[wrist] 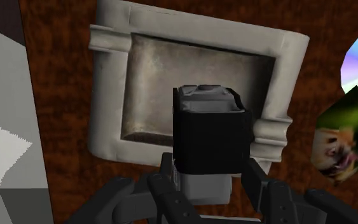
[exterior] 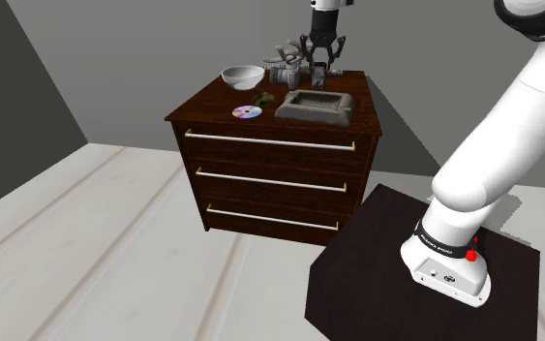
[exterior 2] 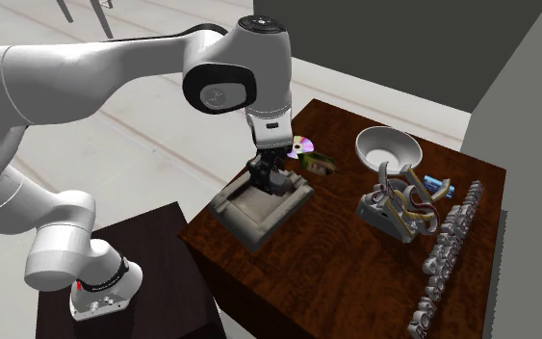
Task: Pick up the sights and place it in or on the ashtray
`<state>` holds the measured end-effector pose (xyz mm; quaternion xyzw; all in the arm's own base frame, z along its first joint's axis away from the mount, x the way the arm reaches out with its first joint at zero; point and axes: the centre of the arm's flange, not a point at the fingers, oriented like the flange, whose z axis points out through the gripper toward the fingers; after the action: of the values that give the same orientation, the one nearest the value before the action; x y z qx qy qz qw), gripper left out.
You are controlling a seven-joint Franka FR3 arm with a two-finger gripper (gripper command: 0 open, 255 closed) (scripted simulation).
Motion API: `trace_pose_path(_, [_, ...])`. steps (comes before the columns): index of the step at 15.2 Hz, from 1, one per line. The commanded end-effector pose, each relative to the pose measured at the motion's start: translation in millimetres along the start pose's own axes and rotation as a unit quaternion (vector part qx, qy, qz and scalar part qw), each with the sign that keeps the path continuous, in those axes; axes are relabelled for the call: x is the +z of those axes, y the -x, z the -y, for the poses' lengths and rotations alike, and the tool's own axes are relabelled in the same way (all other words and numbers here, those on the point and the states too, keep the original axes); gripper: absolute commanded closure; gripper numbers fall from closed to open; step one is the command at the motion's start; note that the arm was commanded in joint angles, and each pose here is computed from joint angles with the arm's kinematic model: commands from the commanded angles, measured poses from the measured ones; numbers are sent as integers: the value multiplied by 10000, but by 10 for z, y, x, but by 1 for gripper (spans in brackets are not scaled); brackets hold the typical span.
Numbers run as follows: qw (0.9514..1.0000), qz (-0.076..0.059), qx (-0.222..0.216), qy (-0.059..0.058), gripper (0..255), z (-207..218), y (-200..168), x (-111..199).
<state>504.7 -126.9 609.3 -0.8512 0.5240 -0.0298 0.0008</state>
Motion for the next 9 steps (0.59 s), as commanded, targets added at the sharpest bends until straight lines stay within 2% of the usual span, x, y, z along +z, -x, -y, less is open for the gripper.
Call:
trace_pose_path(1, [10000, -5, 4, -1, 255, -56, 263, -46])
trace_pose_path(9, [10000, -5, 4, -1, 255, -69, 284, 376])
